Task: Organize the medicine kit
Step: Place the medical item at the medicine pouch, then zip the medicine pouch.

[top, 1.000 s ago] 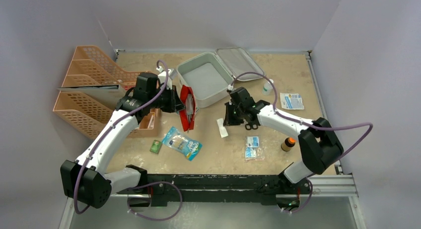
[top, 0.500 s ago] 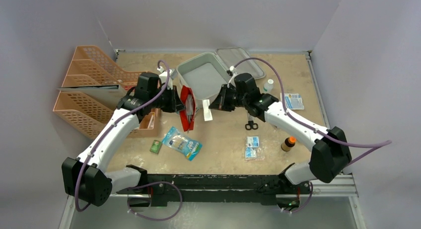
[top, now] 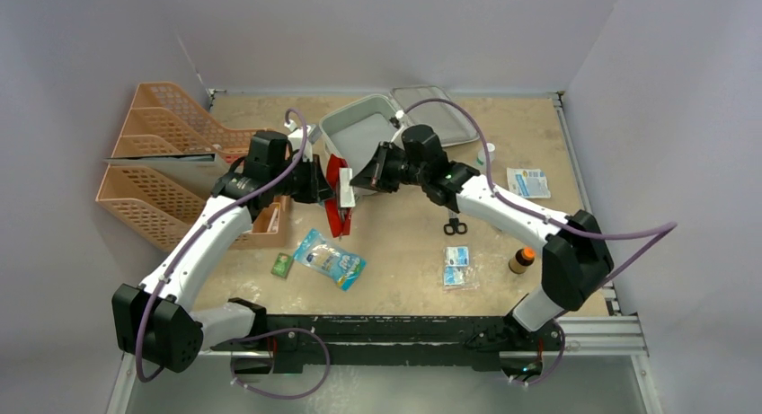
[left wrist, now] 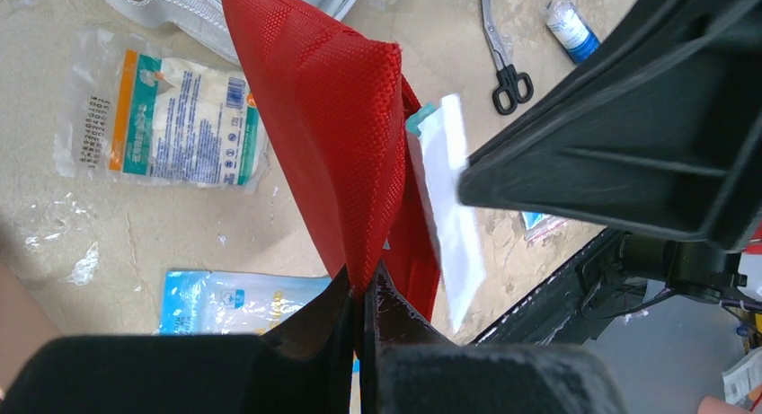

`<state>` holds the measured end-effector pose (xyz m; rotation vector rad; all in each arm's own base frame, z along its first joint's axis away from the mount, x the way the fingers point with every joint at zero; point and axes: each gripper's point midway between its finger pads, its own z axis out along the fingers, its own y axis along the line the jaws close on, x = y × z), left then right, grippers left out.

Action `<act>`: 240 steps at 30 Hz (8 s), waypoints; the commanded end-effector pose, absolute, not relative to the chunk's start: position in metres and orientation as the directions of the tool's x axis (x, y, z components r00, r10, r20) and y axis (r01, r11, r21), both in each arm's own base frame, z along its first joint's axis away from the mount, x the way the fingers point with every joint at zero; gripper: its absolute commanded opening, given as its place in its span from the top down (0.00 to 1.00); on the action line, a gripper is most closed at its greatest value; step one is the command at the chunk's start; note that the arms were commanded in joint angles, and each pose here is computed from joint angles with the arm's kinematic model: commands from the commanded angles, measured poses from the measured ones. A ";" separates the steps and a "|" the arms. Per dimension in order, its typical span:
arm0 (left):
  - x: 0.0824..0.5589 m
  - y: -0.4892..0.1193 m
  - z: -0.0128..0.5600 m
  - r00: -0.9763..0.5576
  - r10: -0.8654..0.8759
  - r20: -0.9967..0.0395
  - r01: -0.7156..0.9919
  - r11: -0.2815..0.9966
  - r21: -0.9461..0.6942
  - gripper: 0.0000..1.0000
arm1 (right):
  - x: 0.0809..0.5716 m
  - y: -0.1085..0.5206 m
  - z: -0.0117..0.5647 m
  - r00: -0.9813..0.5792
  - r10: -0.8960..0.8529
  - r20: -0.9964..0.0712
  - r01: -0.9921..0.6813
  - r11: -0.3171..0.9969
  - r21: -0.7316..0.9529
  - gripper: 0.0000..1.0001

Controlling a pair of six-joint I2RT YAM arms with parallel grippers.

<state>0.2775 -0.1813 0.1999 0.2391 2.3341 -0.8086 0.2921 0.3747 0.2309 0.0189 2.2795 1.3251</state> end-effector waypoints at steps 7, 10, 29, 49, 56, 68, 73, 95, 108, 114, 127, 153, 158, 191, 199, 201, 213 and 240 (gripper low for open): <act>0.275 -0.199 0.218 -0.752 -0.043 -0.658 0.443 0.705 -0.553 1.00 | 0.301 0.376 0.230 -0.845 0.283 -0.455 -0.208 0.609 0.766 1.00; 0.273 -0.205 0.219 -0.761 -0.034 -0.648 0.460 0.676 -0.576 1.00 | 0.301 0.372 0.221 -0.840 0.275 -0.467 -0.192 0.655 0.731 1.00; 0.276 -0.204 0.214 -0.771 -0.039 -0.635 0.440 0.689 -0.576 1.00 | 0.280 0.347 0.206 -0.840 0.064 -0.539 -0.241 0.846 0.476 1.00; 0.274 -0.206 0.214 -0.774 -0.034 -0.633 0.448 0.677 -0.584 1.00 | 0.277 0.380 0.238 -0.824 0.065 -0.563 -0.354 0.717 0.601 0.86; 0.274 -0.204 0.212 -0.777 -0.040 -0.628 0.433 0.691 -0.579 1.00 | 0.259 0.367 0.266 -0.732 -0.040 -0.680 -0.534 0.654 0.536 0.78; 0.242 -0.241 0.244 -0.798 0.040 -0.602 0.561 0.414 -0.717 1.00 | 0.244 0.319 0.312 -0.577 -0.125 -0.807 -0.658 0.657 0.368 0.42; 0.215 -0.260 0.261 -0.776 0.114 -0.620 0.627 0.241 -0.741 1.00 | 0.241 0.316 0.341 -0.607 -0.077 -0.791 -0.704 0.515 0.490 0.29; 0.174 -0.274 0.299 -0.678 0.164 -0.716 0.733 0.087 -0.674 1.00 | 0.228 0.314 0.346 -0.612 -0.092 -0.785 -0.760 0.343 0.552 0.83; 0.188 -0.256 0.332 -0.591 0.057 -0.805 0.780 0.295 -0.552 0.69 | 0.255 0.279 0.388 -0.655 0.162 -0.738 -0.662 0.348 0.664 1.00; 0.183 -0.237 0.367 -0.422 -0.017 -0.907 0.845 0.357 -0.399 0.51 | 0.265 0.249 0.420 -0.668 0.285 -0.687 -0.621 0.294 0.726 1.00; 0.197 -0.244 0.341 -0.277 -0.035 -0.960 0.902 0.336 -0.272 0.47 | 0.265 0.233 0.473 -0.716 0.432 -0.549 -0.569 0.097 0.817 1.00; 0.206 -0.254 0.367 -0.192 -0.039 -0.981 0.938 0.286 -0.195 0.43 | 0.256 0.233 0.482 -0.723 0.436 -0.535 -0.578 0.042 0.815 1.00; 0.214 -0.257 0.367 -0.203 -0.050 -0.978 0.933 0.293 -0.209 0.43 | 0.256 0.233 0.478 -0.731 0.436 -0.526 -0.567 0.042 0.823 1.00; 0.207 -0.261 0.377 -0.149 -0.065 -0.987 0.960 0.229 -0.160 0.96 | 0.263 0.236 0.468 -0.759 0.429 -0.489 -0.533 0.021 0.846 1.00; 0.220 -0.252 0.374 -0.192 -0.083 -0.978 0.915 0.346 -0.209 1.00 | 0.276 0.232 0.413 -0.771 0.404 -0.493 -0.441 0.220 0.870 0.77; 0.222 -0.251 0.364 -0.236 -0.063 -0.970 0.898 0.366 -0.243 1.00 | 0.277 0.227 0.398 -0.765 0.399 -0.505 -0.417 0.290 0.861 0.64; 0.248 -0.234 0.328 -0.527 -0.117 -0.842 0.646 0.587 -0.487 1.00 | 0.270 0.193 0.331 -0.728 0.310 -0.612 -0.320 0.635 0.703 0.30; 0.259 -0.243 0.317 -0.767 -0.245 -0.593 0.352 0.612 -0.708 1.00 | 0.225 0.343 0.318 -0.485 -0.061 -0.873 -0.722 0.592 0.359 0.46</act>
